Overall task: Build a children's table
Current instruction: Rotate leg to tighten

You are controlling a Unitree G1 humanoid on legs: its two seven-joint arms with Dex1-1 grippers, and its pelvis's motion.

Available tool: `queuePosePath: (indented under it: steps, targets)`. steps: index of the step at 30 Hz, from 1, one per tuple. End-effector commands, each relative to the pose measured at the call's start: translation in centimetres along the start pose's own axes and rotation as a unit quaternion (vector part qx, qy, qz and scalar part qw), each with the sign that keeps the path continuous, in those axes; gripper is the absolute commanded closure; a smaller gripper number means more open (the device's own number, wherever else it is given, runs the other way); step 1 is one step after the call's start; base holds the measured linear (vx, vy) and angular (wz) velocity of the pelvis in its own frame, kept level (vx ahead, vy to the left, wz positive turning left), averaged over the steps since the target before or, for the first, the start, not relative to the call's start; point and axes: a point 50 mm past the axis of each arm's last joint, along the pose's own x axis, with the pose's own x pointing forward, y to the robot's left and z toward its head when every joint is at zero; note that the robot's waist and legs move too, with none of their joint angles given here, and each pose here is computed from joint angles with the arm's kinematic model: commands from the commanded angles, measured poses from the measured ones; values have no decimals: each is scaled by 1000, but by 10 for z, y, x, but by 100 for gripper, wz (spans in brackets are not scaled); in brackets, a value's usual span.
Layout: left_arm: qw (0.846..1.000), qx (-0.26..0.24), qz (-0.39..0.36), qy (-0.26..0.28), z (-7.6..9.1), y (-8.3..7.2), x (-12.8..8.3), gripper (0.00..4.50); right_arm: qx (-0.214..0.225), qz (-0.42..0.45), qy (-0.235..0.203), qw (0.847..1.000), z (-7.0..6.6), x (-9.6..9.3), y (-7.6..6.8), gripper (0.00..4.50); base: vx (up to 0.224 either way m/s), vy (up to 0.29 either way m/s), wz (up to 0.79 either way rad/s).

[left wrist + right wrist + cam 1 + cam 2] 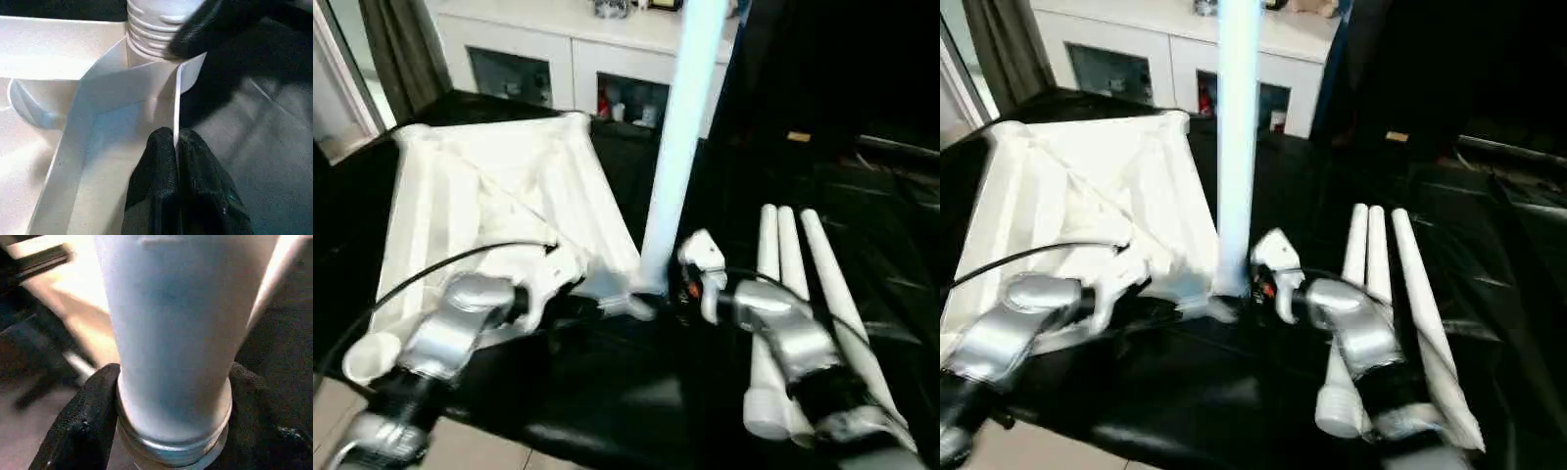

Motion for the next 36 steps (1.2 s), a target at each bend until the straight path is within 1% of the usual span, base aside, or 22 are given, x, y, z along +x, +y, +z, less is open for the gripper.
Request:
queuePosePath:
  steps: [1,2,3,5,6,7,10,11,15,16,17,18,19,21,23,25,26,28,29,31,32,36]
  targets:
    - [999,-29,14,-21,-1,0,7,450,15,-27,30,999,-14,0,-1,174,0,0,0]
    - [998,-38,40,-22,3,2,16,450,42,-63,28,997,-19,8,3,174,0,0,0]
    - [998,-38,40,-22,3,2,16,450,42,-63,28,997,-19,8,3,174,0,0,0]
    - [996,-48,77,-17,8,3,32,450,79,-107,22,991,-20,23,14,175,0,0,0]
    - [994,-53,95,-16,11,3,40,450,87,-125,23,988,-19,32,20,175,0,0,0]
    - [994,-53,95,-16,11,3,40,450,87,-125,23,988,-19,32,20,175,0,0,0]
    - [993,-56,107,-15,15,3,48,450,92,-147,23,985,-17,43,27,175,0,0,0]
    - [993,-50,103,-17,18,1,51,450,94,-140,11,986,-12,49,31,175,0,0,0]
    - [995,-39,94,-18,18,1,49,450,98,-140,-7,985,-6,51,30,175,0,0,0]
    - [995,-38,91,-19,17,1,48,450,101,-138,-13,985,-4,51,29,119,0,0,0]
    - [995,-38,91,-19,17,1,48,450,101,-138,-13,985,-4,51,29,119,0,0,0]
    - [995,-38,86,-20,15,1,45,450,99,-132,-18,986,-2,50,28,102,0,0,0]
    - [996,-38,83,-22,15,1,45,450,97,-129,-19,987,-2,49,27,102,0,0,0]
    - [996,-41,74,-30,14,0,42,450,86,-121,-18,989,-1,48,26,72,0,0,0]
    - [997,-39,62,-36,14,-1,40,450,77,-114,-18,990,1,47,24,59,0,0,0]
    - [998,-31,44,-38,11,-3,35,450,62,-86,-21,994,5,42,21,41,0,0,0]
    - [998,-33,31,-32,7,-3,30,450,48,-61,-23,997,8,36,18,41,0,0,0]
    - [999,-31,25,-31,6,-4,28,450,41,-53,-23,997,9,33,16,41,0,0,0]
    - [999,-28,12,-31,4,-4,24,450,24,-32,-22,999,10,26,14,41,0,0,0]
    - [999,-19,-12,-34,2,-7,19,450,0,0,-16,1000,10,17,12,41,0,0,0]
    - [999,-19,-31,-34,1,-9,14,450,-14,22,-11,1000,10,10,11,41,0,0,0]
    - [997,-6,-59,-40,1,-12,9,450,-37,53,2,998,8,-3,10,41,0,0,0]
